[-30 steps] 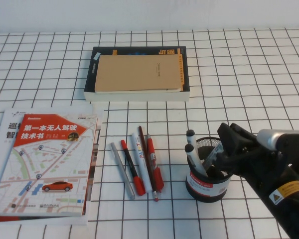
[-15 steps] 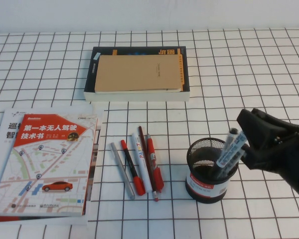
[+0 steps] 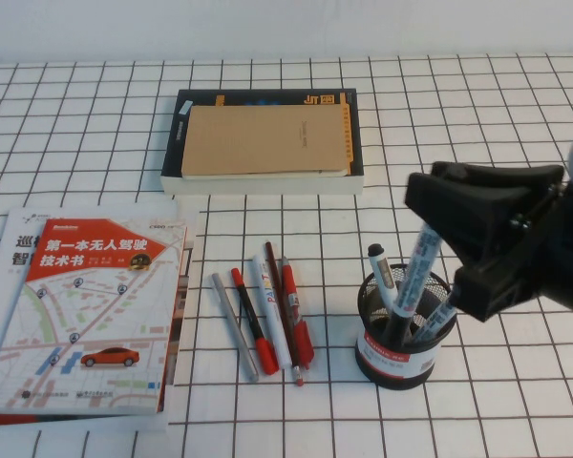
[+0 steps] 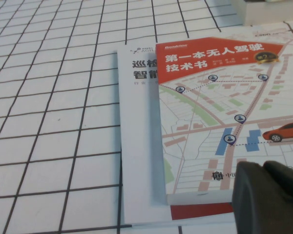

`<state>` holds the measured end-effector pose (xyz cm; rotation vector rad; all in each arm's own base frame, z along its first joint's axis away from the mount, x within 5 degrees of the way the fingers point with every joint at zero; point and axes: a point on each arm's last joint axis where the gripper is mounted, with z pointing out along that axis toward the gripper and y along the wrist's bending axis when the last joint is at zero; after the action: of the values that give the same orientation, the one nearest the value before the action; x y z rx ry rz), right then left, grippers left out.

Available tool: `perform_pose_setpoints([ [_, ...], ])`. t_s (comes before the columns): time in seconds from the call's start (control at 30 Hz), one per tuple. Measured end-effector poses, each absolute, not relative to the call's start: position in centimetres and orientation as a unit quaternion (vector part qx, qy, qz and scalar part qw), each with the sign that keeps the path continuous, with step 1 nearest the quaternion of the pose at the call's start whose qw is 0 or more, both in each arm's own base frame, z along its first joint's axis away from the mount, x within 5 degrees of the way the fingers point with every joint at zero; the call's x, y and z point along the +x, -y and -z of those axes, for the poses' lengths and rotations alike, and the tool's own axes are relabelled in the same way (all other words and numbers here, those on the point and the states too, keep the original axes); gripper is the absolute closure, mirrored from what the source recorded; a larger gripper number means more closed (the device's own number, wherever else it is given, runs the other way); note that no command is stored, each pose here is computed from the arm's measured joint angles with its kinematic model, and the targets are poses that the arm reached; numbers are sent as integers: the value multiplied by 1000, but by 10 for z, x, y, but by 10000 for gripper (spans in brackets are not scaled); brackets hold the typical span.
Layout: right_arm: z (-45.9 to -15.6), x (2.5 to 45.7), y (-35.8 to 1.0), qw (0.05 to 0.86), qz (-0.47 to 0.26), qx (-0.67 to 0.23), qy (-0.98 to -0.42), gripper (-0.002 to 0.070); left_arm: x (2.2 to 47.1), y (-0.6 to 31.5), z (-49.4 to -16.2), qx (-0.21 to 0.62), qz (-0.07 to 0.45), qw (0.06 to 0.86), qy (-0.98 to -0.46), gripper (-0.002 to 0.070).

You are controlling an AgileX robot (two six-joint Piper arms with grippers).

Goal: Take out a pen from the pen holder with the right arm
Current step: 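Take a marker out of the pen holder and lay it on the table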

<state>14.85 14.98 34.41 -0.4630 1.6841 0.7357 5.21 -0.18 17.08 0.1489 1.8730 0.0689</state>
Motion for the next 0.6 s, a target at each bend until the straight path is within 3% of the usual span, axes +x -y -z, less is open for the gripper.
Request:
perform_pose_setpoints([
  [0.1, -364, 149, -163, 560, -323, -251, -721, 559, 52, 2, -171, 64, -30, 590, -805, 679],
  [0.27, -382, 160, -190, 445, -312, -310, -780, 559, 52, 2, -171, 64, -30, 590, -805, 679],
  [0.43, -389, 184, -218, 330, -286, -304, -847, 559, 52, 2, -171, 64, -30, 590, -805, 679],
  [0.6, -384, 213, -246, 271, -255, -274, -887, 560, 52, 2, -171, 64, -30, 590, -805, 679],
])
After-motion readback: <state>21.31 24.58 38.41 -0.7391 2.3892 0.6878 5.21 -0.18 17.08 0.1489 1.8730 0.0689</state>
